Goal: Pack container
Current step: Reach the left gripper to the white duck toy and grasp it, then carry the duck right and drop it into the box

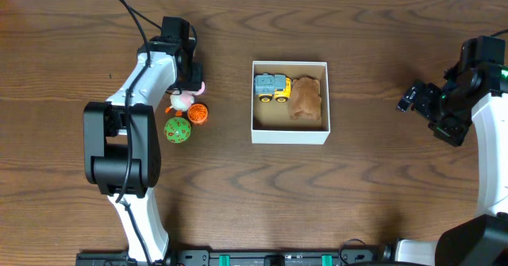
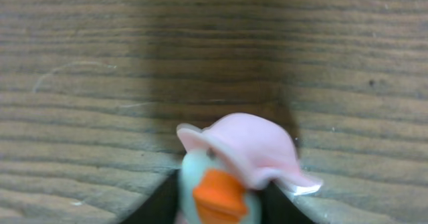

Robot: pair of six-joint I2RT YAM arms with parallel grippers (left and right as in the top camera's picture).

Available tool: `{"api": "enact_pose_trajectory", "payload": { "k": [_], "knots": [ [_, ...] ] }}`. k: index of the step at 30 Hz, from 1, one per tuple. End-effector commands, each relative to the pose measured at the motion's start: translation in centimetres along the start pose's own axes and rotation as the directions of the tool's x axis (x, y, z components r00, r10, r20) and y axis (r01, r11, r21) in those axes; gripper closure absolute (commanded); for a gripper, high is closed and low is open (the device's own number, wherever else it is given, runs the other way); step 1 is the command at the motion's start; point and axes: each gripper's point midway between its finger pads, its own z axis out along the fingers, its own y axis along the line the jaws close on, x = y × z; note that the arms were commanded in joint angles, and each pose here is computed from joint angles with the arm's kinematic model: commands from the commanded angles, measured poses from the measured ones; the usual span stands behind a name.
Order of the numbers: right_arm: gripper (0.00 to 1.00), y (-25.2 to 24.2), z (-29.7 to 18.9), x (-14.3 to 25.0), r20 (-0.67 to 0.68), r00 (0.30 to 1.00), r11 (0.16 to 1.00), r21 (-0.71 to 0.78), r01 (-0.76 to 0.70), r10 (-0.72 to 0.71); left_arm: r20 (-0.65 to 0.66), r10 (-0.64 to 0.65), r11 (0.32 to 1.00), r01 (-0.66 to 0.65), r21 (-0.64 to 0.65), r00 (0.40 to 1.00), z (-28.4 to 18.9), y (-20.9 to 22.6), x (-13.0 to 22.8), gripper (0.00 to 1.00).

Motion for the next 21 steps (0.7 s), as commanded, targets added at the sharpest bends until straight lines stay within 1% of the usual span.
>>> {"api": "enact_pose_trajectory", "payload": {
  "k": [1,2,6,10,12,17,21],
  "knots": [
    [0.01,-0.2,0.1,0.1,-0.009,1.000,1.000,0.000,-0.025,0.025,-0.048,0.017,1.000,-0.017,-0.002,0.999,1.5,0.1,1.2,0.89],
    [0.01,-0.2,0.1,0.2,-0.009,1.000,1.000,0.001,-0.025,0.025,-0.052,0.017,1.000,-0.018,-0.003,0.998,1.5,0.1,1.3,0.94],
    [0.01,-0.3,0.1,0.2,-0.011,1.000,1.000,0.002,-0.025,0.025,-0.068,0.045,0.999,-0.046,-0.002,0.997,1.0,0.1,1.6,0.94],
    [0.01,-0.3,0.1,0.2,-0.011,1.000,1.000,0.002,-0.025,0.025,-0.054,0.072,0.997,-0.072,-0.006,0.996,-1.7,0.3,0.9,0.94],
    [0.01,-0.3,0.1,0.2,-0.011,1.000,1.000,0.002,-0.025,0.025,-0.019,0.076,0.997,-0.076,-0.024,0.997,-4.1,0.7,0.0,0.94],
    [0.01,-0.2,0.1,0.2,-0.010,1.000,1.000,0.001,-0.025,0.025,0.129,0.100,0.995,-0.096,-0.039,0.987,-12.0,0.9,-2.5,0.94],
    [0.01,-0.2,0.1,0.1,-0.006,1.000,1.000,-0.001,-0.024,0.024,0.229,0.117,0.993,-0.115,-0.022,0.967,-17.9,-0.1,-2.5,0.94]
  ]
}}
